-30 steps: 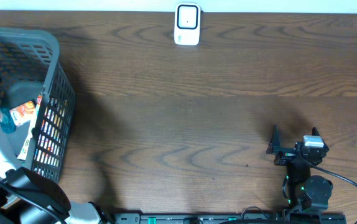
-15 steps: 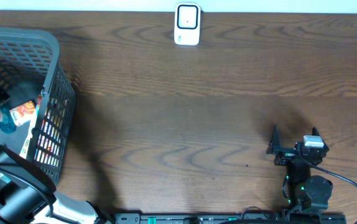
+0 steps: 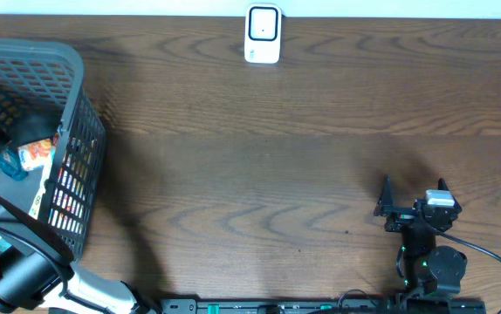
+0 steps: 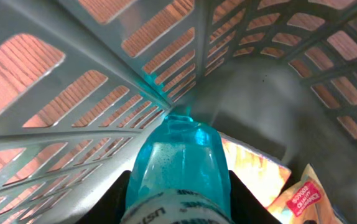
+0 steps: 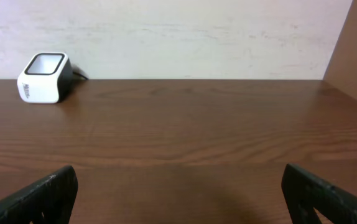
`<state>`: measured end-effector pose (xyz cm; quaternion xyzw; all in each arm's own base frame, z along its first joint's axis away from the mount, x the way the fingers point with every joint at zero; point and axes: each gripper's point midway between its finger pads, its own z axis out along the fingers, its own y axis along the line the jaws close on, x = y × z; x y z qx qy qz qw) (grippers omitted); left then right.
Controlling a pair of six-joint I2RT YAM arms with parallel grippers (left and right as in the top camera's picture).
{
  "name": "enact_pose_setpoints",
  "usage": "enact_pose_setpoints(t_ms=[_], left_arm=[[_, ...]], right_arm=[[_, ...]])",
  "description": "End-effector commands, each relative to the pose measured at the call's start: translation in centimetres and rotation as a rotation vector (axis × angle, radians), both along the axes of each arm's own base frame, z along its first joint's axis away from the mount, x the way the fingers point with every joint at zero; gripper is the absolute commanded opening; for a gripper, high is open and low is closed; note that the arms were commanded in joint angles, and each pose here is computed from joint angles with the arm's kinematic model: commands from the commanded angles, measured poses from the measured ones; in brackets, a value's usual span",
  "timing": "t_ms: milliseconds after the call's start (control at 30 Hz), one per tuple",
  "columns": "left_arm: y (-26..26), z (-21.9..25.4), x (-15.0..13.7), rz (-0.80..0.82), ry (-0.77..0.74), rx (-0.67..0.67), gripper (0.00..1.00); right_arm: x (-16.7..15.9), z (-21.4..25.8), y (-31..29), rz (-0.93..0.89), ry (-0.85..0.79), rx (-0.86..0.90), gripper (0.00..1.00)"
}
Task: Scan the item barcode
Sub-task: 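Reach the left gripper into the basket and grasp the blue mouthwash bottle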
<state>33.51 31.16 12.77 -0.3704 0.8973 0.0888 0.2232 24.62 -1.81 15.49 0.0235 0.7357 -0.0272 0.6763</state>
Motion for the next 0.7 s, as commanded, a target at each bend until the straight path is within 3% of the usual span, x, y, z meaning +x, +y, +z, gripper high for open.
enact_pose_setpoints(t_ms=[0, 200, 433, 667], left_arm=[[-0.6, -1.7, 0.0, -0.004, 0.023, -0.052, 0.24], [-0.7, 1.8, 0.1, 0.036, -0.058, -0.02, 0.21], [-1.8, 10.8, -1.0, 0.061, -0.234, 0.102, 0.21], [-7.6, 22.3, -1.4, -0.036, -0.606, 0.104, 0.21]], right_arm=[[0.0, -0.2, -0.1, -0.005, 0.006, -0.007, 0.99], [0.0, -0.2, -0.1, -0.005, 0.006, -0.007, 0.99], [0.0, -0.2, -0.1, -0.005, 0.006, -0.007, 0.99], [0.0, -0.2, -0.1, -0.005, 0.006, -0.007, 0.99]])
